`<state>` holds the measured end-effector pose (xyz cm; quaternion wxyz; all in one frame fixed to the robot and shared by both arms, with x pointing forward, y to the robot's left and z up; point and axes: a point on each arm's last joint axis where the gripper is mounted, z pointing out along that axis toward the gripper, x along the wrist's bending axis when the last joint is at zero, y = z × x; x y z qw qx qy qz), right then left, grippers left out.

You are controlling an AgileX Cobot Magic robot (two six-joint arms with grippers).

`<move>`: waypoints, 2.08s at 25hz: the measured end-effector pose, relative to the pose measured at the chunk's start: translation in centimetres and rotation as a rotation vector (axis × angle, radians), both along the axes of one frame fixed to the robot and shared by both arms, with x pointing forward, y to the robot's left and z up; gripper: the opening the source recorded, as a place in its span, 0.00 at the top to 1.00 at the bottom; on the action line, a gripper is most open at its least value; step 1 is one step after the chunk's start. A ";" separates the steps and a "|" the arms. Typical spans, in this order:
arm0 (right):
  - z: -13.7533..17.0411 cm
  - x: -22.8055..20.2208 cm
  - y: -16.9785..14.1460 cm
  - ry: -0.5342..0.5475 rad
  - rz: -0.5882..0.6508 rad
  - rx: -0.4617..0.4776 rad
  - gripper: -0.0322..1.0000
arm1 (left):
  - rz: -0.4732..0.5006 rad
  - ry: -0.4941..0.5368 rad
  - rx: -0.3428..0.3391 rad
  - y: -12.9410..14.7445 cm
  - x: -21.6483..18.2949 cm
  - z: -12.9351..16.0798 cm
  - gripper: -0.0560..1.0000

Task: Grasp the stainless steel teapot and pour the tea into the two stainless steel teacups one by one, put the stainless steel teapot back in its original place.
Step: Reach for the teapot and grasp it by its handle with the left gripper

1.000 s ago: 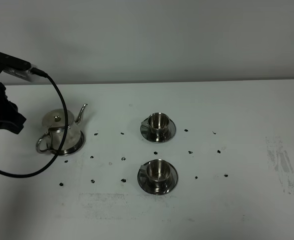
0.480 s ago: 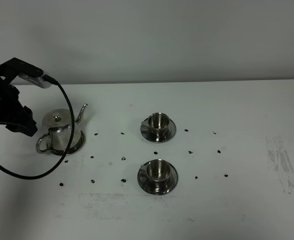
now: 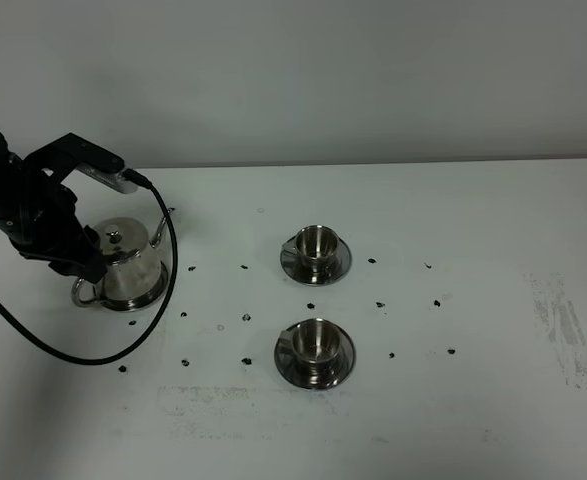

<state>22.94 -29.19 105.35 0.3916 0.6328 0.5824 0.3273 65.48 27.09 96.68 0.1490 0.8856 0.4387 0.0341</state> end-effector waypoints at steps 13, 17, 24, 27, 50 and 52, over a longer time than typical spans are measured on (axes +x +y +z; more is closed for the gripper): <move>0.0 0.0 0.0 0.000 0.000 0.000 0.77 | 0.008 0.010 0.004 0.0 0.5 -1.5 0.51; 0.0 0.0 0.0 0.000 0.000 0.000 0.77 | 0.008 -0.001 0.006 -0.1 0.6 -1.5 0.56; 0.0 0.0 0.0 0.000 0.000 0.000 0.77 | 0.003 -0.004 0.011 -0.3 0.6 -1.5 0.57; 0.0 0.0 0.0 0.000 0.000 0.000 0.77 | 0.003 -0.001 0.022 -0.4 0.5 -1.5 0.57; 0.0 0.0 0.0 0.000 0.000 0.000 0.77 | 0.029 0.034 0.036 -0.5 0.6 -2.4 0.74; 0.0 0.0 0.0 0.000 0.000 0.000 0.77 | 0.029 0.034 0.036 -0.5 0.6 -2.4 0.74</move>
